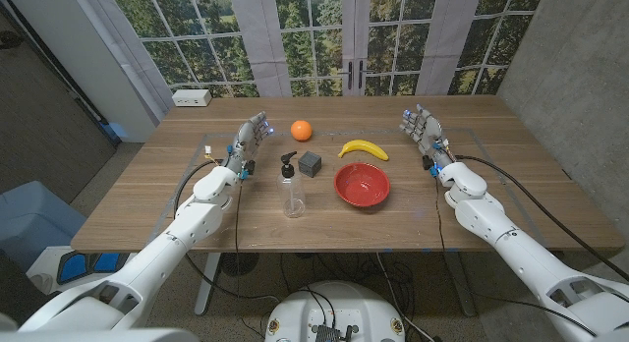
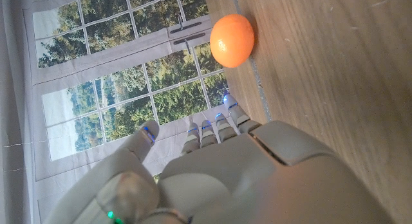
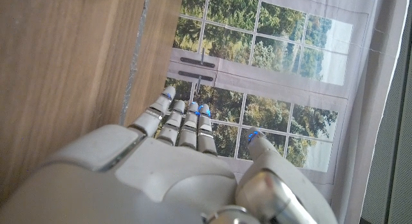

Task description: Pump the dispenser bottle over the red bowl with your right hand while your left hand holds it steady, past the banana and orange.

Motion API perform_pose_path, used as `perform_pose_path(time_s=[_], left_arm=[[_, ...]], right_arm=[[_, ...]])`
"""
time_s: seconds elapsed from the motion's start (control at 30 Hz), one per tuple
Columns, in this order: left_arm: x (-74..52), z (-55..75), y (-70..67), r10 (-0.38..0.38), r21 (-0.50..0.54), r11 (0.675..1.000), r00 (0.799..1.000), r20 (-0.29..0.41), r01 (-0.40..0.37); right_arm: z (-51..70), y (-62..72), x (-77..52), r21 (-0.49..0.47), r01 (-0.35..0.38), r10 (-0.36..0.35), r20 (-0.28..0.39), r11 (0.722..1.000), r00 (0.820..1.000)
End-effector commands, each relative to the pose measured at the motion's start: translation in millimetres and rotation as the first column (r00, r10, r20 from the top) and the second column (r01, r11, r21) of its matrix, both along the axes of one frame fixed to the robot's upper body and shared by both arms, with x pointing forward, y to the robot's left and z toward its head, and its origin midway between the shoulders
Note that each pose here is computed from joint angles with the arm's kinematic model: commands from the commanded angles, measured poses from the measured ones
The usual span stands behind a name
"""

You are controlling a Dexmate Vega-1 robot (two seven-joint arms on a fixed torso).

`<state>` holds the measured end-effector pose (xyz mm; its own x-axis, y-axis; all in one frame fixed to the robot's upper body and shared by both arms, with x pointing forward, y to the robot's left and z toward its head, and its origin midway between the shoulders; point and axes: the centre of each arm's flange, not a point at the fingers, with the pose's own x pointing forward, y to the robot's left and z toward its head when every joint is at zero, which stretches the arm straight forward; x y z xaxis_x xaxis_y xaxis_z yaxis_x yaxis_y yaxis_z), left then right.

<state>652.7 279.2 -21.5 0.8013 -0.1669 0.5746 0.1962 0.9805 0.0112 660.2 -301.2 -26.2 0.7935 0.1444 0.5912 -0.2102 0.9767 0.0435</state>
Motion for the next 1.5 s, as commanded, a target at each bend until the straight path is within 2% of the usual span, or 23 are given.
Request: perform_pose_path(time_s=[0.03,0.17,0.37,0.6,0.8,0.9,1.07,1.5], left_arm=[[-5.4,8.0,-6.0,0.041,-0.002,0.999,0.999,0.027,-0.041],[-7.9,8.1,-2.0,0.062,0.005,0.998,0.998,0.034,-0.062],[-8.5,8.2,0.5,0.053,0.016,0.998,0.998,0.032,-0.053],[-16.5,11.4,0.4,0.092,0.078,0.992,0.994,0.050,-0.096],[-24.7,14.0,-1.3,0.123,0.135,0.982,0.990,0.072,-0.132],[-30.2,15.3,-3.9,0.162,0.172,0.969,0.982,0.092,-0.176],[-33.8,13.9,-7.7,0.148,0.186,0.968,0.983,0.107,-0.166],[-52.9,12.1,-12.3,0.200,0.261,0.936,0.968,0.151,-0.234]], right_arm=[[-15.3,-11.2,11.4,0.052,0.016,-0.015,-0.005,0.999,1.000],[-17.8,-7.9,14.0,0.069,0.013,-0.012,-0.006,0.998,1.000],[-19.2,-1.9,14.6,0.077,0.028,-0.028,-0.005,0.997,1.000],[-19.0,3.9,12.6,0.070,0.039,-0.039,-0.002,0.997,0.999],[-20.9,5.7,12.3,0.080,0.031,-0.031,-0.006,0.996,1.000],[-22.1,5.8,11.8,0.085,0.029,-0.029,-0.007,0.996,1.000],[-23.3,6.5,10.5,0.091,0.031,-0.031,0.000,0.995,1.000],[-22.7,9.7,11.6,0.084,0.030,-0.030,0.000,0.996,1.000]])
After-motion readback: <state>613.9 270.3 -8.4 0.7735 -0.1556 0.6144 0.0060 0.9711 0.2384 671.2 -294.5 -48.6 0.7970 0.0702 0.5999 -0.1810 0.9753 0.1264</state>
